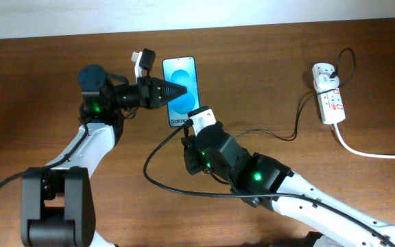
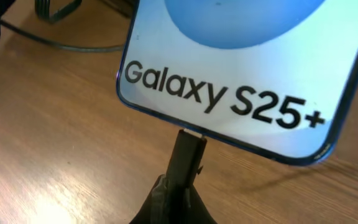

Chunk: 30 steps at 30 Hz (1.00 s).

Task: Plug charger to phone and switch on socket
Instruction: 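Open the right gripper and withdraw it from the cable, then lower the phone onto the table with the left gripper and release it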

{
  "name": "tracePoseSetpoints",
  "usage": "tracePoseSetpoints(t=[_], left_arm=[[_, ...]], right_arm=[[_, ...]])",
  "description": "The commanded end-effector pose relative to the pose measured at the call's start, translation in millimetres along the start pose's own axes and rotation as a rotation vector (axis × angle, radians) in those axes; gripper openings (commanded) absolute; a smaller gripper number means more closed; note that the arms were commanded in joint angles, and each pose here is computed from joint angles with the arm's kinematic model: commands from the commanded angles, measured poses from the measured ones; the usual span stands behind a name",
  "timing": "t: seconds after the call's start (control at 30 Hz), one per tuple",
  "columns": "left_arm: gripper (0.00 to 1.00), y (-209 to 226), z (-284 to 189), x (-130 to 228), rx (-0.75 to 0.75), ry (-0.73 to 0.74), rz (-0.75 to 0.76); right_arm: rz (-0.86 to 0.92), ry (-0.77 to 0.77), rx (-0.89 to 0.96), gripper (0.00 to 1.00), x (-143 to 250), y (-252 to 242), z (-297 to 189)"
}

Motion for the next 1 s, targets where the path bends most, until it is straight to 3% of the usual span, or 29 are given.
tracePoseSetpoints(t=[0.0,0.1,0.17,0.3,0.43,0.5,0.67,0.73,0.83,0.97], left_arm=[[0.0,-9.9,16.3,30.0,0.052,0.174,0.069],[0.0,-12.1,16.4,29.7,0.054,0.173,0.098],[0.0,-12.0,16.2,29.5,0.054,0.173,0.098],[0.0,-12.0,12.4,19.5,0.04,0.104,0.12],[0.0,-10.5,11.8,3.8,0.018,-0.01,0.085],[0.0,-14.3,16.5,-2.0,0.018,-0.043,0.076],[0.0,-38.8,57.0,-24.2,0.002,-0.096,0.157],[0.0,-17.6,56.5,-37.6,-0.127,-0.166,0.135],[0.0,33.0,38.7,-39.5,-0.498,-0.214,0.12],[0.0,84.1,31.0,-20.5,-0.567,-0.11,0.029]], right_arm=[[-0.029,-0.184,-0.025,0.05,-59.3,6.3,-28.7],[-0.03,-0.183,-0.04,0.05,-60.2,8.6,-29.3],[-0.032,-0.158,-0.048,0.2,-55.5,9.1,-28.7],[-0.035,-0.051,-0.062,0.37,-34.6,8.1,-35.1],[-0.034,-0.094,-0.117,0.83,-36.7,9.2,-92.5],[-0.029,-0.18,-0.129,0.96,-41.9,5.0,-136.0],[0.009,-0.356,0.0,0.99,-35.0,-28.4,-217.6],[0.011,-0.364,0.005,0.99,-33.3,-30.3,-222.5],[0.008,-0.343,0.015,0.99,-32.0,-30.7,-216.8],[0.0,-0.288,0.03,0.99,-31.2,-29.2,-198.4]])
Point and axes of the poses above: each gripper's point midway between its finger pads, its own z axis out along the fingers, its own y axis along the line the jaws close on, x = y × z, the point moved 4 cm from there along -z, back along the fingers, and after that the axes turned 8 degrees about -z, right-handed, at the moved point
